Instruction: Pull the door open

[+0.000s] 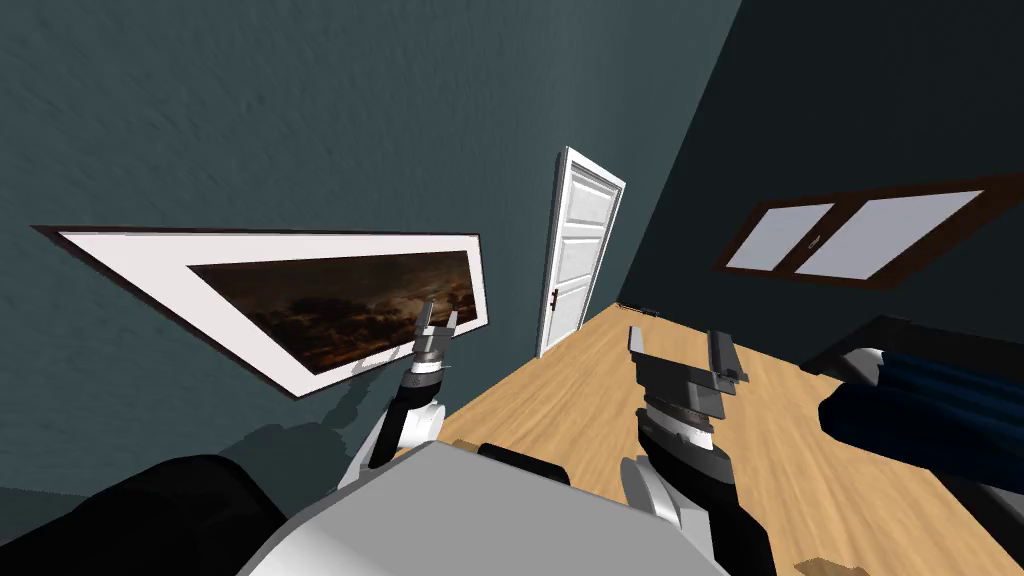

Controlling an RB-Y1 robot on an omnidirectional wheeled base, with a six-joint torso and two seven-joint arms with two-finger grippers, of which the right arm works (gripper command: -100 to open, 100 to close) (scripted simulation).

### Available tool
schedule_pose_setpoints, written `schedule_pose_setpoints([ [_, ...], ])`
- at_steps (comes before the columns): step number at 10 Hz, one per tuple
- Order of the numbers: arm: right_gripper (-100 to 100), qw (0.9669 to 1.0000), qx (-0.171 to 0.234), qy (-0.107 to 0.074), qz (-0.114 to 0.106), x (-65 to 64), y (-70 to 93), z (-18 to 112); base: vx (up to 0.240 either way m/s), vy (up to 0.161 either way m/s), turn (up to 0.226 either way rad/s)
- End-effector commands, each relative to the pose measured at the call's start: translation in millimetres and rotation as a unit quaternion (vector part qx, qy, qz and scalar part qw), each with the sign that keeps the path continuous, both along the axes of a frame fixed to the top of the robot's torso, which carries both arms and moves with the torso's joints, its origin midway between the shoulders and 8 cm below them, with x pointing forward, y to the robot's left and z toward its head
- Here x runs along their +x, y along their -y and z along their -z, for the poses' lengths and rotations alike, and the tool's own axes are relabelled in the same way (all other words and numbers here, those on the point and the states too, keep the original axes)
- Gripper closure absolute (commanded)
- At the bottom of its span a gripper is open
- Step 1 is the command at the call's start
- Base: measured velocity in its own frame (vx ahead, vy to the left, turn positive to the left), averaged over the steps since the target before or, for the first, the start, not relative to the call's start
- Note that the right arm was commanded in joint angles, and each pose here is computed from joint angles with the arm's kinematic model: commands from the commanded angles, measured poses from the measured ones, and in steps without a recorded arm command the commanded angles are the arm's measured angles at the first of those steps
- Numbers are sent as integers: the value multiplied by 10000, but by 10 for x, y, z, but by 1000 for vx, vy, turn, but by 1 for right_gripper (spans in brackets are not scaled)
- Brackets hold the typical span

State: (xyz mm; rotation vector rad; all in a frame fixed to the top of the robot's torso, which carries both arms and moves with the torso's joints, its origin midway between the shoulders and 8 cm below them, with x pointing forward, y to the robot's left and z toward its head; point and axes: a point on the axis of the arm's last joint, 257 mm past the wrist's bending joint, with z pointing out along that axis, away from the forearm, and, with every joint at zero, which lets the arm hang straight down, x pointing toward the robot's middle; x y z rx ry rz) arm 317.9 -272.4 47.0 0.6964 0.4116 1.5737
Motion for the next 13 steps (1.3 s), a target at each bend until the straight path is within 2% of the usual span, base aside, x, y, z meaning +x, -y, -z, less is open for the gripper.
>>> schedule_pose_setpoints([
  [1,-100,9997,152,-24,-169,35,-14,77,92,-31,229],
  [4,-100,9976,485,-78,-498,104,-38,241,163,-84,207],
  [6,-100,9939,785,-132,-766,160,-55,391,191,-106,273],
  [8,-100,9891,1071,-186,-996,208,-69,535,120,-115,224],
  [9,-100,9852,1261,-224,-1140,238,-77,633,130,-109,283],
  [12,-100,9772,1596,-293,-1370,286,-89,809,105,-118,206],
  [13,-100,9711,1817,-341,-1511,315,-96,929,106,-103,314],
])
